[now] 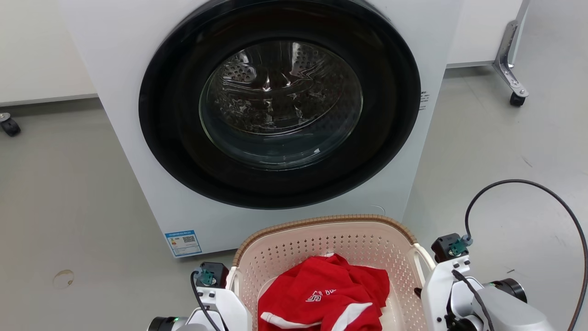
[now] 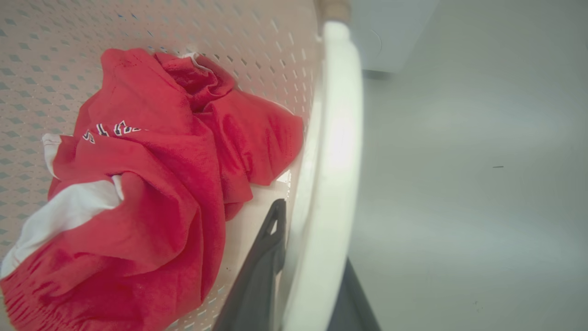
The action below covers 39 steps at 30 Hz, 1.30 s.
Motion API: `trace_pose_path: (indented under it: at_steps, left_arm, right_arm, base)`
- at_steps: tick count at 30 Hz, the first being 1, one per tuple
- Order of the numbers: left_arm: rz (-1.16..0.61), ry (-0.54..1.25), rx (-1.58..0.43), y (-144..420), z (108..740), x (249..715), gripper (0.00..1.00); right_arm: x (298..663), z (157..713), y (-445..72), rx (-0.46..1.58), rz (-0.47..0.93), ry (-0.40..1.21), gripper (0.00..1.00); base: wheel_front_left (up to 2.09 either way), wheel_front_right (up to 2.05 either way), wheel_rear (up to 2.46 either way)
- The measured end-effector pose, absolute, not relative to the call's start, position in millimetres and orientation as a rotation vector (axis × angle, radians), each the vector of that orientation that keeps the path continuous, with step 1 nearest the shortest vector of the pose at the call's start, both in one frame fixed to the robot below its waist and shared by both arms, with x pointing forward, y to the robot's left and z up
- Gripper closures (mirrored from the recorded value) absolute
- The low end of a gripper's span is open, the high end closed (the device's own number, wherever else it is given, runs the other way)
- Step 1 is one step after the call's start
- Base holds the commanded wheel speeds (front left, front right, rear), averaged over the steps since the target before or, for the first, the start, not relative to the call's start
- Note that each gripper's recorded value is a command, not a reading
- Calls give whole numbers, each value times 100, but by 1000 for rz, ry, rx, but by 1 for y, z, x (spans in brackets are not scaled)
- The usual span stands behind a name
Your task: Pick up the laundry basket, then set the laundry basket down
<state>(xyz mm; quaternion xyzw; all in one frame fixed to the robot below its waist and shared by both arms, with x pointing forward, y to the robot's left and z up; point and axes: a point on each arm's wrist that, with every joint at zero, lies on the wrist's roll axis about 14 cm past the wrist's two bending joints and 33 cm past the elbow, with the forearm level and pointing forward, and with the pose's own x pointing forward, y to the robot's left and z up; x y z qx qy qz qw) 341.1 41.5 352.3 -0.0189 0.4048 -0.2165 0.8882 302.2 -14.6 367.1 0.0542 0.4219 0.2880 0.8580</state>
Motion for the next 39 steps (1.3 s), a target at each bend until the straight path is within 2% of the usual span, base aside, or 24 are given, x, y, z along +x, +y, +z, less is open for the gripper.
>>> trace_pose_path:
  at_steps: [39]
  left_arm:
    - [-462, 870, -30, 42, 340, 341, 100]
  right_arm:
    - [302, 358, -13, 149, 607, 917, 100]
  base:
    - [0, 0, 0]
